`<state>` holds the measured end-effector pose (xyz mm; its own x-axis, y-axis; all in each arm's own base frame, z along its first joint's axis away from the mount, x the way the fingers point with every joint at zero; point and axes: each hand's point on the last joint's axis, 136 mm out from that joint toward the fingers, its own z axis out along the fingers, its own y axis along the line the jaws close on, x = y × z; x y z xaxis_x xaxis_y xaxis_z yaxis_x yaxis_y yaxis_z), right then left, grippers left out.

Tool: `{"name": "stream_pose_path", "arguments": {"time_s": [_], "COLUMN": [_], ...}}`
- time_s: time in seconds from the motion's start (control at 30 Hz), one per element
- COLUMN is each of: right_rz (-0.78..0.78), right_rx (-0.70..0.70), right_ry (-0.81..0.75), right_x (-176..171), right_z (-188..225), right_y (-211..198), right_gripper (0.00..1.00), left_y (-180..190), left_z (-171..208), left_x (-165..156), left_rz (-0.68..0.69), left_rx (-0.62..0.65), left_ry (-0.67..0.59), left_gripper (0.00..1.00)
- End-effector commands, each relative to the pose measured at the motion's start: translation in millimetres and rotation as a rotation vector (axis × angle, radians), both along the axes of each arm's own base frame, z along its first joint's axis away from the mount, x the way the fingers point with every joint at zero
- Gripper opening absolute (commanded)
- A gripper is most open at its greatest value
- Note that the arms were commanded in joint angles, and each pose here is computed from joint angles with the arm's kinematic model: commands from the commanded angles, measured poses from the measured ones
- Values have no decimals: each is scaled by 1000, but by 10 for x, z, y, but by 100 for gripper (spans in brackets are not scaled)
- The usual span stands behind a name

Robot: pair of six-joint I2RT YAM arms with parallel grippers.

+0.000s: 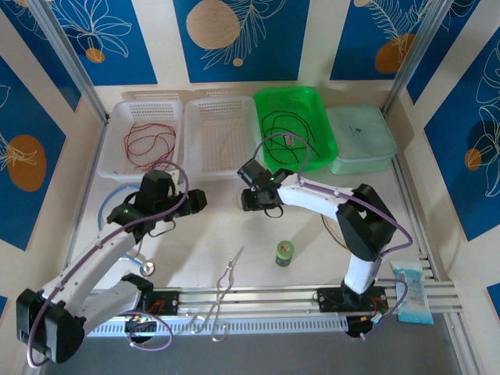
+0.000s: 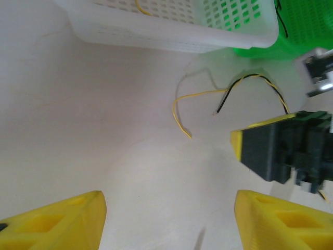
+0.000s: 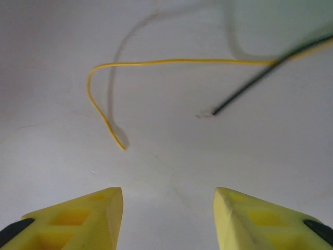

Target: Untangle the cables

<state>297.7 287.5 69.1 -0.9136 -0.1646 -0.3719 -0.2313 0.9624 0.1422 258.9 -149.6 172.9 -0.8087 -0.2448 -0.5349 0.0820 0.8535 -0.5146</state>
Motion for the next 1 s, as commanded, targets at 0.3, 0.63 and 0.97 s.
{"name": "stream_pose_path", "arguments": {"time_s": [0.3,0.63,0.97], "right_rz": [291,361,386], "right_rx": [-41,-101,-134], "right_ry": [-85,-51,6], "right_x": [132,126,30], "right_z": [-140,-410,-625], "right_y": [454,470,437], "right_gripper": [26,26,22], "left_y": [275,298,295], "left_z": [-84,-72,-32], "left_x": [-265,-285,-267], "left_rz": [57,63,61], "left_rx": [-10,-7,-3], "left_ry": [41,46,42], "left_gripper": [63,63,62]}}
